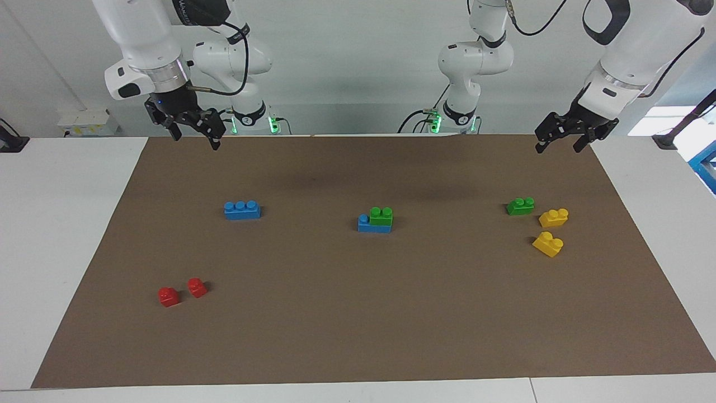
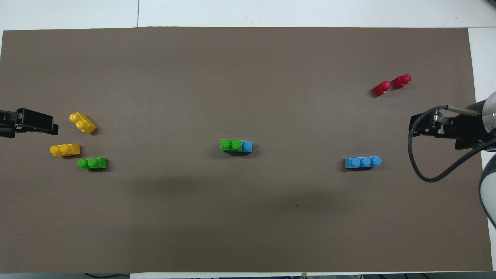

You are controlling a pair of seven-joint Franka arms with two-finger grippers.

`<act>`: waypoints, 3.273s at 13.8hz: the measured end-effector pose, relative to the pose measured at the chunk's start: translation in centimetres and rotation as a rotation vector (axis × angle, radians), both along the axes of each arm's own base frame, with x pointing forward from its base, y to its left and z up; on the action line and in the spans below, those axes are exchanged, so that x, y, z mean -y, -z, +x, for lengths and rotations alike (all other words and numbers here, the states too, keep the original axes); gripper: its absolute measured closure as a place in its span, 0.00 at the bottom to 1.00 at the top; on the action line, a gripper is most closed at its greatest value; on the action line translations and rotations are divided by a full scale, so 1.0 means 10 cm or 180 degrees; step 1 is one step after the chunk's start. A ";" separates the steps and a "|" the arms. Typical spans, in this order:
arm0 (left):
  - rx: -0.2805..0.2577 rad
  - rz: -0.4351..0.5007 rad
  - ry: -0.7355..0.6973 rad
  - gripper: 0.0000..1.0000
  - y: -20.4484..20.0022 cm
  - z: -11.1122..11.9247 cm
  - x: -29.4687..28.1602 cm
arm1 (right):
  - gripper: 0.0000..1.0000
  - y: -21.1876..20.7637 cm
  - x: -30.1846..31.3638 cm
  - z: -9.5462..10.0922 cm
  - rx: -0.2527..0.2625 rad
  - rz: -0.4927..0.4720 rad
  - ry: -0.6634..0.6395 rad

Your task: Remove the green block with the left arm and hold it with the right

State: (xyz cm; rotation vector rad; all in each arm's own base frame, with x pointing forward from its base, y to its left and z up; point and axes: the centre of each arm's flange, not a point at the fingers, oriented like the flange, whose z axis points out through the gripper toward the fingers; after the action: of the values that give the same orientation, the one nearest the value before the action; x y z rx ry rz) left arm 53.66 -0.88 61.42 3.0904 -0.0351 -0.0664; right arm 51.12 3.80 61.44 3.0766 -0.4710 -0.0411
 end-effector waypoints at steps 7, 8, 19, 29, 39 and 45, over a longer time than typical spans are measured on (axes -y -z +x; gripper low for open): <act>0.0000 0.0000 0.0000 0.00 0.00 0.00 0.00 | 0.00 0.01 0.06 0.00 -0.0023 0.0026 -0.0770; 0.0000 0.0000 0.0000 0.00 0.00 0.00 0.00 | 0.00 0.01 0.06 0.01 -0.0022 0.0027 -0.0778; -0.0004 0.0003 -0.0066 0.00 0.00 0.00 0.01 | 0.01 0.45 -0.35 0.06 -0.0141 0.0349 0.1377; -0.0040 0.0089 -0.2913 0.00 0.38 -0.25 1.40 | 0.00 1.28 -1.43 0.29 -0.0776 0.0972 0.3368; -0.0084 0.0023 -0.4564 0.00 0.85 -0.64 2.42 | 0.00 2.06 -2.31 0.28 -0.0929 0.1346 0.4055; -0.0160 0.0093 -0.5098 0.00 1.58 -0.58 3.00 | 0.00 2.45 -2.41 0.10 -0.0977 0.1373 0.4132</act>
State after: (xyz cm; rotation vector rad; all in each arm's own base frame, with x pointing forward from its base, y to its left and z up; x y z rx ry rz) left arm 47.88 -30.91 45.57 2.1816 2.2035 -0.0608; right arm 52.10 27.93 36.93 2.3566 -2.4816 -0.6664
